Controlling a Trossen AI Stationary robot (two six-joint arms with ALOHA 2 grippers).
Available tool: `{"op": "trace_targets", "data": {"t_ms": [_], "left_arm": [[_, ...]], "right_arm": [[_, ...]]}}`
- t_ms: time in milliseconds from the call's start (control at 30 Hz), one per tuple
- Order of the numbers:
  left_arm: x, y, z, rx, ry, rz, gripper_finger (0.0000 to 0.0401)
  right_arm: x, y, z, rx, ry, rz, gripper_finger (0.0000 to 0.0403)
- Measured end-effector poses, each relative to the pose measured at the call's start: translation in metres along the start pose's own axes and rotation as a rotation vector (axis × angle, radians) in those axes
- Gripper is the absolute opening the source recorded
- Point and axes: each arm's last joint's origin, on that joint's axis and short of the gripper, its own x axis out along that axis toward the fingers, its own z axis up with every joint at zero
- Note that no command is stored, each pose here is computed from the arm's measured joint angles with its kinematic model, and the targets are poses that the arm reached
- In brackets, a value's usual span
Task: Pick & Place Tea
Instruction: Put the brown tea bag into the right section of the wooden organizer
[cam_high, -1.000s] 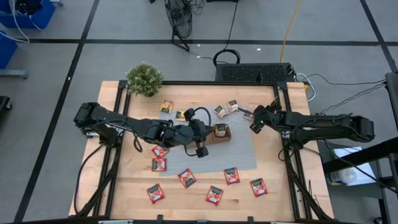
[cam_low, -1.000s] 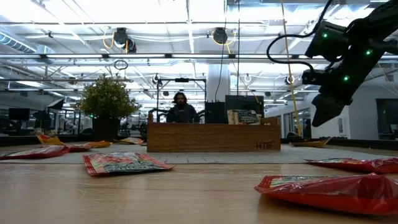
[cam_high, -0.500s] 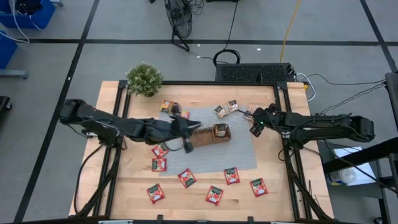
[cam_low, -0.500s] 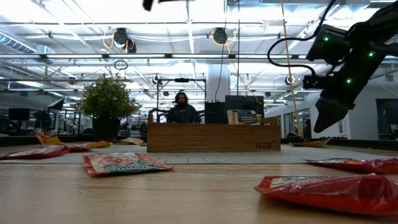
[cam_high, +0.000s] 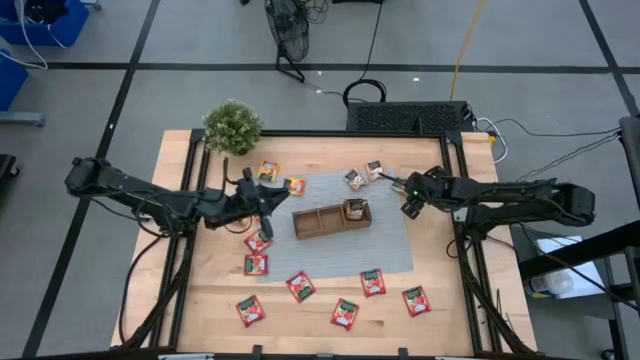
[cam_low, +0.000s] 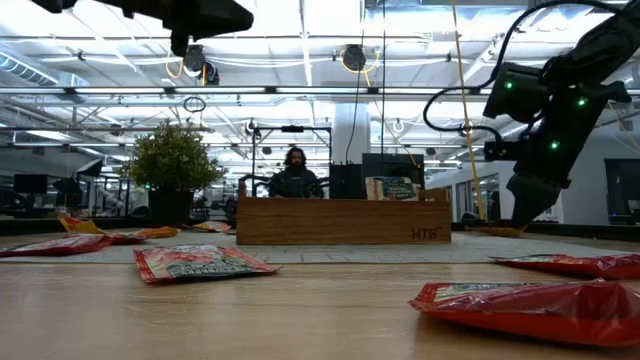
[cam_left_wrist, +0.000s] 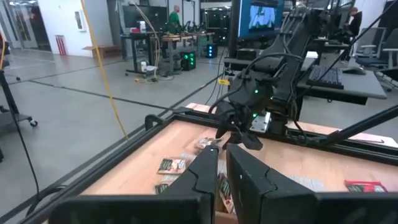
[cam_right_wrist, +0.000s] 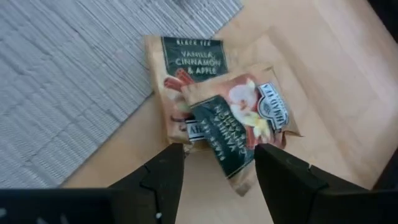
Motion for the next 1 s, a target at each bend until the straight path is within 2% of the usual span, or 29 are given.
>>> {"op": "trace_targets", "data": {"t_ms": [367, 600, 733, 833, 1000], "left_arm": [[0.000, 0.000, -0.004, 0.007, 0.014, 0.000, 0.0042], [0.000, 0.000, -0.004, 0.007, 0.015, 0.000, 0.0042], [0.000, 0.000, -0.004, 0.008, 0.015, 0.000, 0.0042], [0.000, 0.000, -0.004, 0.008, 0.016, -0.001, 0.0042], [0.000, 0.000, -0.004, 0.008, 0.016, -0.001, 0.0042]], "right_arm": [[0.007, -0.006, 0.002, 0.037, 0.023, -0.025, 0.0151], [0.007, -0.001, 0.012, 0.014, -0.061, 0.104, 0.0128], [0.005, 0.004, 0.008, -0.059, -0.034, 0.127, 0.0130], [0.004, 0.007, 0.010, -0.105, -0.067, 0.137, 0.0138], [0.003, 0.009, 0.011, -0.116, -0.087, 0.096, 0.0153]]}}
